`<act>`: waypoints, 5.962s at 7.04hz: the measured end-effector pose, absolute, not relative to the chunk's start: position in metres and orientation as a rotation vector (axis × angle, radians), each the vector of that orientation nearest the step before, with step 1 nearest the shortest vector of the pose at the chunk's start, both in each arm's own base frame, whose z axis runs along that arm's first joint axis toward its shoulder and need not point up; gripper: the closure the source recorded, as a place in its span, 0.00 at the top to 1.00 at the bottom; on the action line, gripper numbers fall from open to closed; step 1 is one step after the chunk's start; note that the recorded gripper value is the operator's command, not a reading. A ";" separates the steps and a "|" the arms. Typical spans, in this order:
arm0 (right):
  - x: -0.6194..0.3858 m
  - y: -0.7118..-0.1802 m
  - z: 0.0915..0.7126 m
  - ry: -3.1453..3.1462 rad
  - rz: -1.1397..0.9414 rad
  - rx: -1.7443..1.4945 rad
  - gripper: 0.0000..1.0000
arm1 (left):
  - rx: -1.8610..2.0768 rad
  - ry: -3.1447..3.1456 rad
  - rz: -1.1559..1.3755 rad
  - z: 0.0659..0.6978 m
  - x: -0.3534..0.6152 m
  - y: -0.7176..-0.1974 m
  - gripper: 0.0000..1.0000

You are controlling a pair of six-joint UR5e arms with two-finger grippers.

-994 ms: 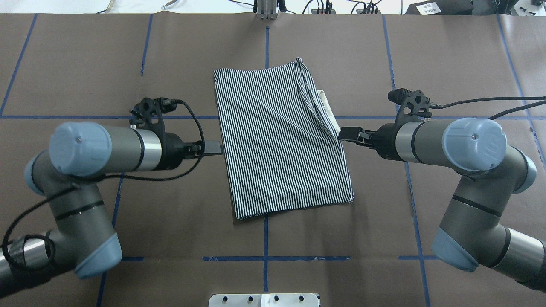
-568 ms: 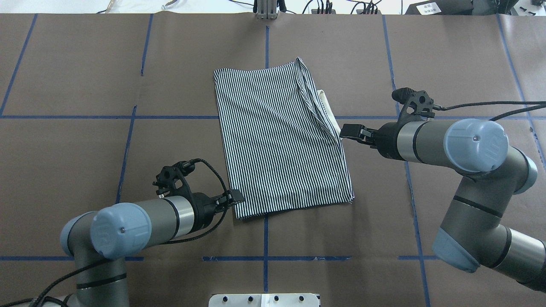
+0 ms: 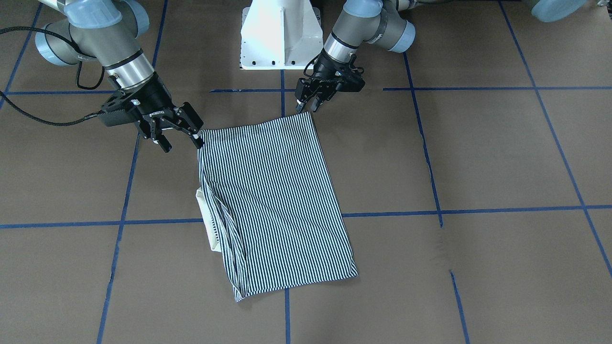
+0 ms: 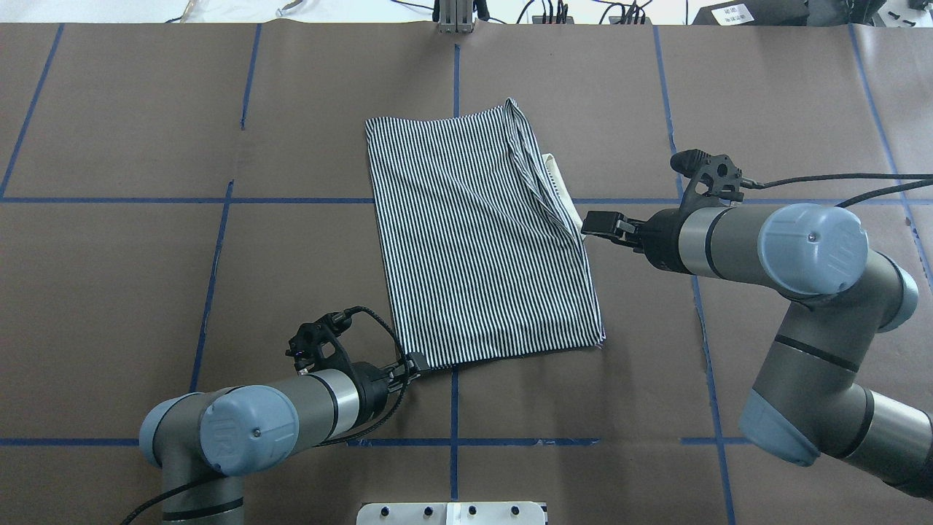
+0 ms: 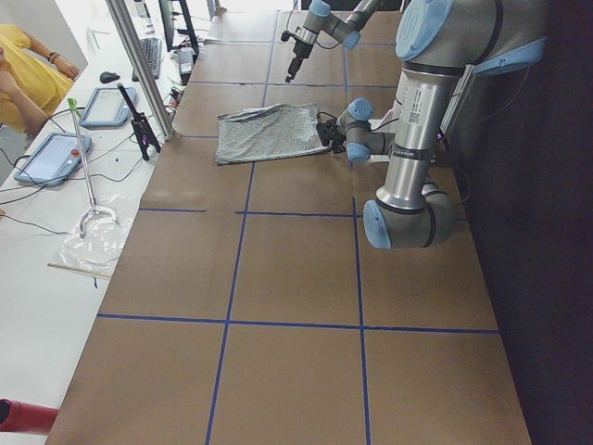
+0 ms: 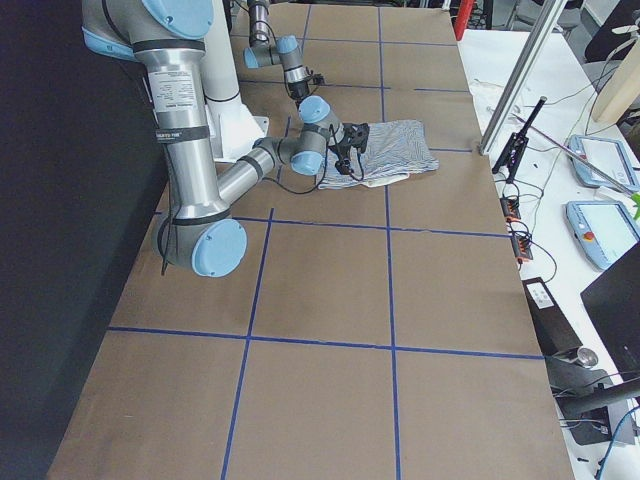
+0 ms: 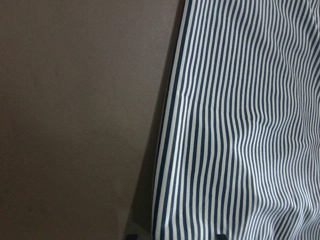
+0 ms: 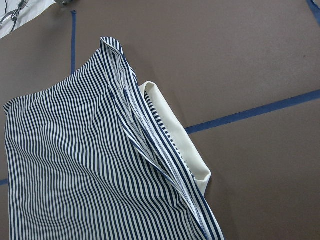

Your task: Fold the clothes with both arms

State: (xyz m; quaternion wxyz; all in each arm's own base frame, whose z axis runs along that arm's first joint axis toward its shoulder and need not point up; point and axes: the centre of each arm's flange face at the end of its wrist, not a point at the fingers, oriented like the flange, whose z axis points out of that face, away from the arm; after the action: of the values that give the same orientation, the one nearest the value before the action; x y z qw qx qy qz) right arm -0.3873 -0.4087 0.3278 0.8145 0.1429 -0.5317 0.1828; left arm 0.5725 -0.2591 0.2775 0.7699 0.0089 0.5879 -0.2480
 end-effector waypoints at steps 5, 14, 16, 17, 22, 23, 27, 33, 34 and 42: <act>-0.387 -0.409 0.328 -1.133 0.393 0.309 1.00 | 0.067 1.278 -0.570 0.276 0.569 -0.273 0.57; -0.388 -0.410 0.329 -1.131 0.395 0.307 0.89 | 0.083 1.260 -0.568 0.282 0.581 -0.280 0.00; -0.395 -0.406 0.322 -1.141 0.477 0.255 0.88 | 0.109 1.260 -0.536 0.281 0.574 -0.282 0.00; -0.406 -0.396 0.314 -1.140 0.517 0.229 0.87 | 0.119 1.258 -0.525 0.283 0.569 -0.283 0.00; -0.493 -0.288 0.240 -1.013 0.693 0.098 0.74 | 0.117 1.243 -0.510 0.309 0.524 -0.267 0.00; -0.507 -0.282 0.243 -0.959 0.707 0.093 0.73 | 0.116 1.242 -0.509 0.310 0.525 -0.266 0.00; -0.547 -0.294 0.247 -0.823 0.689 0.114 0.71 | 0.117 1.239 -0.514 0.311 0.526 -0.265 0.00; -0.572 -0.310 0.253 -0.745 0.652 0.117 0.69 | 0.111 1.236 -0.518 0.313 0.528 -0.263 0.00; -0.581 -0.312 0.252 -0.736 0.649 0.113 0.69 | 0.109 1.236 -0.516 0.313 0.528 -0.262 0.00; -0.597 -0.314 0.267 -0.681 0.616 0.095 0.66 | 0.107 1.238 -0.513 0.312 0.529 -0.261 0.00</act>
State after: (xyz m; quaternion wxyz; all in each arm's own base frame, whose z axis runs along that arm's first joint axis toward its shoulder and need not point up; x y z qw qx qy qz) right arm -0.5969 -0.3138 0.2675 0.8953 0.0459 -0.3286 0.2972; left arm 0.5293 -0.2608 0.3120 0.7823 0.0497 0.5736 -0.2378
